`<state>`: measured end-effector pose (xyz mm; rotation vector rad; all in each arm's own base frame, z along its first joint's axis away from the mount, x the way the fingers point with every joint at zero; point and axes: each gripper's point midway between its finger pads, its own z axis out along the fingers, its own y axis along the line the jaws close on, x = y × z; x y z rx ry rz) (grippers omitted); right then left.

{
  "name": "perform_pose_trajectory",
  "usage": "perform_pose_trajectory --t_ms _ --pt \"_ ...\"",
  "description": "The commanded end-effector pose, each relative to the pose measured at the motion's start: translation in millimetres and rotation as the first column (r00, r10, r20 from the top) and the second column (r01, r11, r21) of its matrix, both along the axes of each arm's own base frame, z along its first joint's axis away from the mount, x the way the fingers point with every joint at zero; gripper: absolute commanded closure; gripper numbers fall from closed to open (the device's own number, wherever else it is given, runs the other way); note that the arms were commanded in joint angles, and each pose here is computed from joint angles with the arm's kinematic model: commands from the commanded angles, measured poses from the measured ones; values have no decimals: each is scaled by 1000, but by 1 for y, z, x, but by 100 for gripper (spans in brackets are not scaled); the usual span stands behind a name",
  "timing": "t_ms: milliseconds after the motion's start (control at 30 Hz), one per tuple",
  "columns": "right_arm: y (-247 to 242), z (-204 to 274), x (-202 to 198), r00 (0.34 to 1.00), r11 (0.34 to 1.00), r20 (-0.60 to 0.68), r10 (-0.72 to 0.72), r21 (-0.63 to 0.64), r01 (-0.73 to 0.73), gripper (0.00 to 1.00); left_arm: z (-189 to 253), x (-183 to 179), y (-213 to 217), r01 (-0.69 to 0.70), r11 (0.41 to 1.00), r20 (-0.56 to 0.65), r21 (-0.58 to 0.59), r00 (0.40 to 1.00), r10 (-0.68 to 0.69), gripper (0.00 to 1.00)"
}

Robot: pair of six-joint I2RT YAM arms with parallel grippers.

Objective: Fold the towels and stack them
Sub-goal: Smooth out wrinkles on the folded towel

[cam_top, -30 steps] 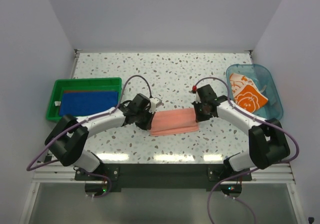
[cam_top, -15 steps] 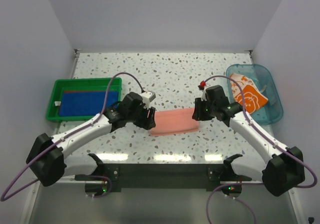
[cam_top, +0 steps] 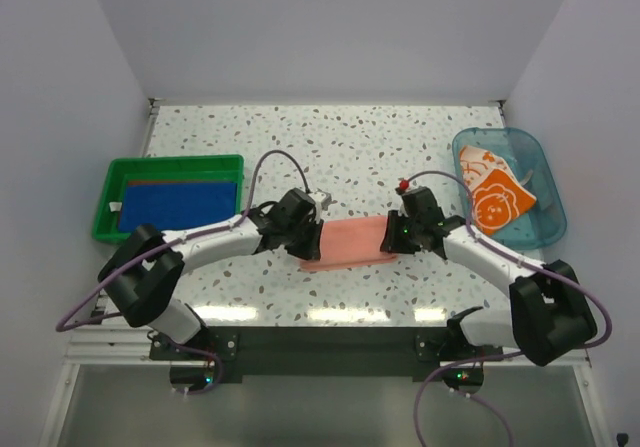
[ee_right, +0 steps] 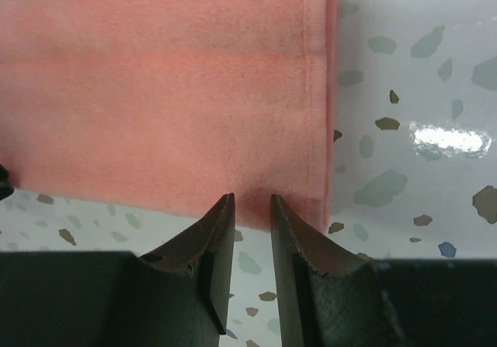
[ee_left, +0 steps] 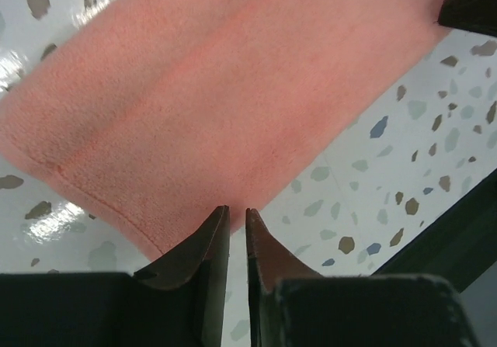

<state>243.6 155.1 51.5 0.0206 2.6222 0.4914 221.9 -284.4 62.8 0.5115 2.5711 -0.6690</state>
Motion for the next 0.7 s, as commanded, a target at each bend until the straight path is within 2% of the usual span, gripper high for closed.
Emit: perform_pose_trajectory --t_ms 0,133,267,333,500,600,667 --pt "-2 -17 2 998 998 8 -58 14 58 71 -20 -12 -1 17 1000 -32 12 999 -17 82" --pt "-14 -41 -8 992 993 -53 -115 1 115 71 -58 -28 21 -3 995 -80 98 997 11 82" --pt "-26 -40 -12 990 991 -57 -129 -25 128 71 -61 -29 29 -23 992 -79 127 996 33 83" --pt "-26 -22 -8 994 994 -25 -109 -26 108 71 -46 -28 25 -27 995 -61 93 998 33 80" --pt "-15 37 22 990 996 111 -93 29 90 69 18 -10 12 -64 998 46 -10 997 64 63" --pt "-7 50 41 985 995 145 -93 50 86 69 54 9 5 -98 994 124 -57 987 104 60" --pt "-3 55 57 979 994 178 -101 54 93 70 63 23 4 -131 990 173 -55 975 139 61"
